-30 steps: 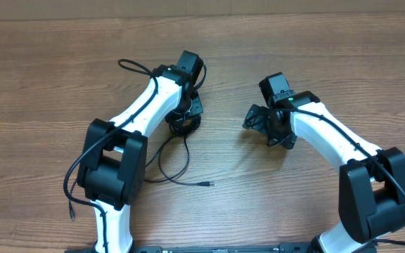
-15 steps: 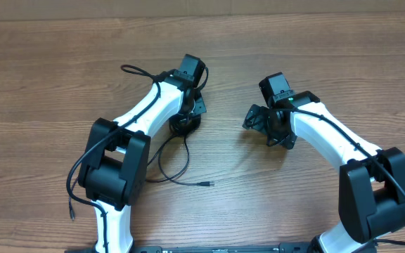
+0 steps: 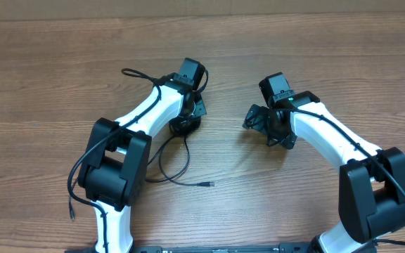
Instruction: Untangle cables
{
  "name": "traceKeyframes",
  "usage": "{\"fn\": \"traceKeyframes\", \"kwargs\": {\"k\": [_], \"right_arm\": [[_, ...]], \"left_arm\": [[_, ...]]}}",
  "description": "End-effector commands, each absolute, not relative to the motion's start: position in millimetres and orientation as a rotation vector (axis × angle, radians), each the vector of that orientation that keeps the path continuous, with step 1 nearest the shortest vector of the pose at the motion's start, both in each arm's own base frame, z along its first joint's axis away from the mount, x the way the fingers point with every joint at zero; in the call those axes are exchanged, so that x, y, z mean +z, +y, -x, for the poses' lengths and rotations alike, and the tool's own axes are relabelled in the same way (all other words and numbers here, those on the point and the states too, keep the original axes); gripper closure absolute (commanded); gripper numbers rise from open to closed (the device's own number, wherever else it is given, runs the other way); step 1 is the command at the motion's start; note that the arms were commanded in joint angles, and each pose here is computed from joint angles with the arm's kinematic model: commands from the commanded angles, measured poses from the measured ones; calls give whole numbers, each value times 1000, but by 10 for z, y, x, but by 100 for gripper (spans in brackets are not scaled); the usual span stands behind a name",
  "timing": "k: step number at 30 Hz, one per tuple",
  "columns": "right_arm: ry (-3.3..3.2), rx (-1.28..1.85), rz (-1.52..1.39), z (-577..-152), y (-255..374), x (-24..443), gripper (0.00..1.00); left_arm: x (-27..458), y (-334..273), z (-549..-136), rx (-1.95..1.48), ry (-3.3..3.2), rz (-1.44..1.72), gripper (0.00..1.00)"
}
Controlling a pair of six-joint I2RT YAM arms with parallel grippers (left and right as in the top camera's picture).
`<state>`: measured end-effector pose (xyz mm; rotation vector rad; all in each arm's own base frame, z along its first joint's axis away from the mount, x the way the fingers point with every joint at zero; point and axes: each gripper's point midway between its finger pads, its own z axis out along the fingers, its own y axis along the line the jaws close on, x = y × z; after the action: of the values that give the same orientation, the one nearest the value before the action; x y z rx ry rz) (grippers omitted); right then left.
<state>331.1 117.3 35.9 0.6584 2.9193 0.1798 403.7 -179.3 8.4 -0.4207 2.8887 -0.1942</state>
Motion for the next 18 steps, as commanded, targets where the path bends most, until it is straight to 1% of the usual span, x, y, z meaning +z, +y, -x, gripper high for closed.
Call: {"fn": "traceKeyframes", "kwargs": {"k": [1,2,3,5,6,10,13,18], "right_arm": [[2879,189,-660,-3365,1157,473,0],[2879,189,-660,-3365,1157,473,0],[2879,189,-660,-3365,1157,473,0],[2879,189,-660,-3365,1157,473,0],[2879,189,-660,-3365,1157,473,0],[2879,189,-660,-3365,1157,473,0],[2879,189,-660,-3365,1157,473,0],[2879,189,-660,-3365,1157,473,0]], "left_arm": [[3,-1778,-3941,-171,2906,432,81],[-3,-1775,-3934,-169,2908,433,81],[-10,-1776,-3924,-169,2911,432,84],[-27,-1765,-3892,-162,2922,432,94],[-29,-1771,-3879,-168,2929,432,96],[52,-1914,-3849,-314,2971,388,96],[226,-2010,-3879,-443,2993,316,96],[493,-2028,-3869,-488,3036,193,96]]}}
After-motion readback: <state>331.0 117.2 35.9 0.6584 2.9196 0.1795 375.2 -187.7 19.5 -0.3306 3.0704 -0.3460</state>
